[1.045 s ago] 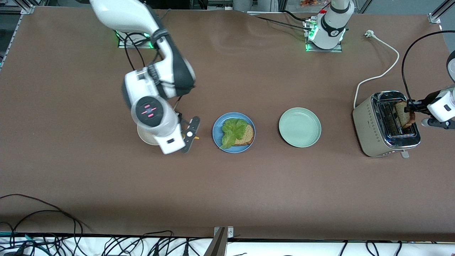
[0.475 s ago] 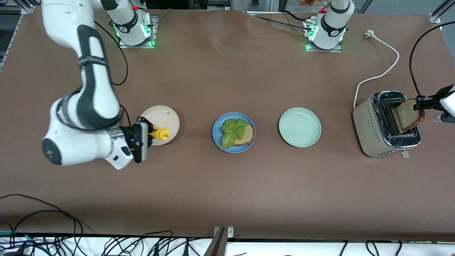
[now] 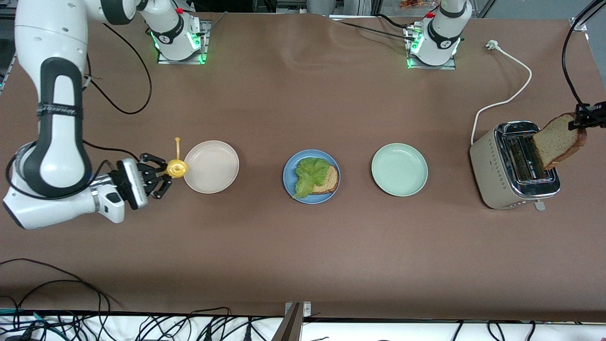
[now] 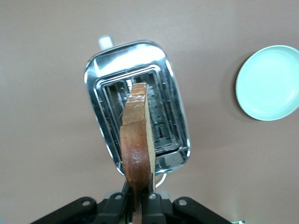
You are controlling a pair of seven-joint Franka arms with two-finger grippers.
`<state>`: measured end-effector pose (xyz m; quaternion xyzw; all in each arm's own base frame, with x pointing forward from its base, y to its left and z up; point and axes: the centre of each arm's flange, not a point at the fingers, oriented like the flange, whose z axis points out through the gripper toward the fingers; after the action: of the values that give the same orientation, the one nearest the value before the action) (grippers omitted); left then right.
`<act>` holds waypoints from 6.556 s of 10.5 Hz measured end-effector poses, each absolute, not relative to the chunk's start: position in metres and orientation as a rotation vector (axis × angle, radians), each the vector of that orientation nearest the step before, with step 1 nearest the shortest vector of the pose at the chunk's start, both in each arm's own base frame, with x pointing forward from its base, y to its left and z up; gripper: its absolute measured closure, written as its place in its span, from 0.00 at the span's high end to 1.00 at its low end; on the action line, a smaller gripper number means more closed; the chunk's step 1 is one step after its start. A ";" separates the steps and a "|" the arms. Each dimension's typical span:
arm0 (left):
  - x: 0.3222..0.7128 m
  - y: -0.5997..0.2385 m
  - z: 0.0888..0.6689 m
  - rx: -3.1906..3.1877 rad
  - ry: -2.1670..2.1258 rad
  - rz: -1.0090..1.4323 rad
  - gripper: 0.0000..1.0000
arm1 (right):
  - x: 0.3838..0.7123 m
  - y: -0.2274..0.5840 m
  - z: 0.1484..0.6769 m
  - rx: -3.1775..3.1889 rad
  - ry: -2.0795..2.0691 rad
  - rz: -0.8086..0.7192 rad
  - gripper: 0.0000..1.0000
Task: Make sandwich in blue plate with both arms
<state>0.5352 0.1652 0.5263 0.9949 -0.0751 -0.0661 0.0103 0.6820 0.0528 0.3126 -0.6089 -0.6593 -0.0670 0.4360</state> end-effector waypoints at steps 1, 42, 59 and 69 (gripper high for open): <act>0.535 0.155 0.531 3.087 -0.257 -0.213 0.09 | 0.677 0.027 0.298 -1.449 -1.645 -0.204 0.09; 0.629 -0.253 0.223 2.339 0.175 -0.314 1.00 | 0.618 -0.154 0.137 -1.150 -1.633 -0.520 1.00; 0.646 -0.030 0.456 3.099 -0.264 -0.303 0.91 | 0.668 -0.168 0.355 -2.207 -1.125 0.256 1.00; 0.570 -0.020 0.652 3.152 -0.298 -0.027 0.97 | 0.613 -0.029 0.479 -3.085 -0.043 0.475 1.00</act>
<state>0.5699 -0.0200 0.6517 0.9955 -0.0940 -0.0084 -0.0122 0.6130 -0.0291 0.4787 -0.9882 -0.0136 0.1522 0.0097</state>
